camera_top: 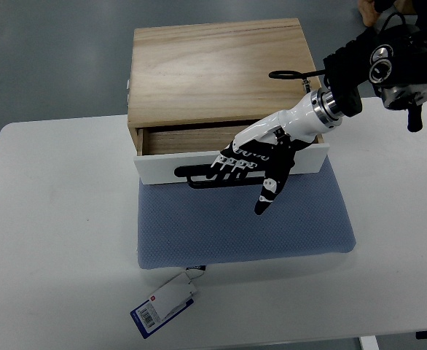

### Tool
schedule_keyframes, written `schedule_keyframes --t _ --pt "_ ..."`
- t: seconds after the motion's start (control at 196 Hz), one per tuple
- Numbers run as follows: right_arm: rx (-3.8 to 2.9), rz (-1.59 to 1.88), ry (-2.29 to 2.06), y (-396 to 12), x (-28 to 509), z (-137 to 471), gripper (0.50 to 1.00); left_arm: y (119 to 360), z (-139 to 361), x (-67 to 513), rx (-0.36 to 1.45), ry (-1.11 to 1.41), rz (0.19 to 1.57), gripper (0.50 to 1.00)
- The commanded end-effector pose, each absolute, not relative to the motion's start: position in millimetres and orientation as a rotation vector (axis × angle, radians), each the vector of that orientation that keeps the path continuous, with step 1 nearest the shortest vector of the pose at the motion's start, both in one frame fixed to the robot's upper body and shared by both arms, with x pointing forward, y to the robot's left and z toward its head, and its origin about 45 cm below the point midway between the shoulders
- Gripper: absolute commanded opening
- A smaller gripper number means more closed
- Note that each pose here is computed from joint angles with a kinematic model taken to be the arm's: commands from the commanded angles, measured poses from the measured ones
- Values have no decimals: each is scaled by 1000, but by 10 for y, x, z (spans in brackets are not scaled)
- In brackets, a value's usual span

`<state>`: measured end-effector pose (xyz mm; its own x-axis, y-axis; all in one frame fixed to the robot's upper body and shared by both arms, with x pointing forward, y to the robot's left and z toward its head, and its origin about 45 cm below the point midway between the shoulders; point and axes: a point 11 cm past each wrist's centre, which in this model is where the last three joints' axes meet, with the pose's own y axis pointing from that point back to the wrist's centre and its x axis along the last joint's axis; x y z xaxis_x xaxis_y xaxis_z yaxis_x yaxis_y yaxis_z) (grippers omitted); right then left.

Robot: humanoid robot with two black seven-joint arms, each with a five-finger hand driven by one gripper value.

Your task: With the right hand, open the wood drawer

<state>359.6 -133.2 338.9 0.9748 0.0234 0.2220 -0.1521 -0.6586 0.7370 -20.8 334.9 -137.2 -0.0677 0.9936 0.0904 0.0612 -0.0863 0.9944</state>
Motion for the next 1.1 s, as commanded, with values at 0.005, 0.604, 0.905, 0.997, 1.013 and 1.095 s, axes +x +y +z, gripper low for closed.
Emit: schedule_keyframes --t 0.005,0.604,0.905,0.997,1.013,1.095 --pt "2279 254 -70 -1344 3569 3395 930 3349 -1372 -208 1284 1262 1300 1000" --pt "2354 329 -135 -1425 3637 3887 930 3349 -1372 -208 1284 1262 1300 1000" --pt "2530 405 -322 -1562 3758 4518 930 3349 -1372 -208 1284 1262 1300 1000" --pt "2621 340 -462 -1751 3858 4693 928 3349 -1372 -208 1285 1261 1299 1000" --pt "2641 319 -497 -1807 3885 4715 928 3349 -1372 -208 1284 1262 1300 1000" --pt "2709 263 -703 -2070 4023 4799 928 3349 -1372 -208 1285 1261 1299 1000"
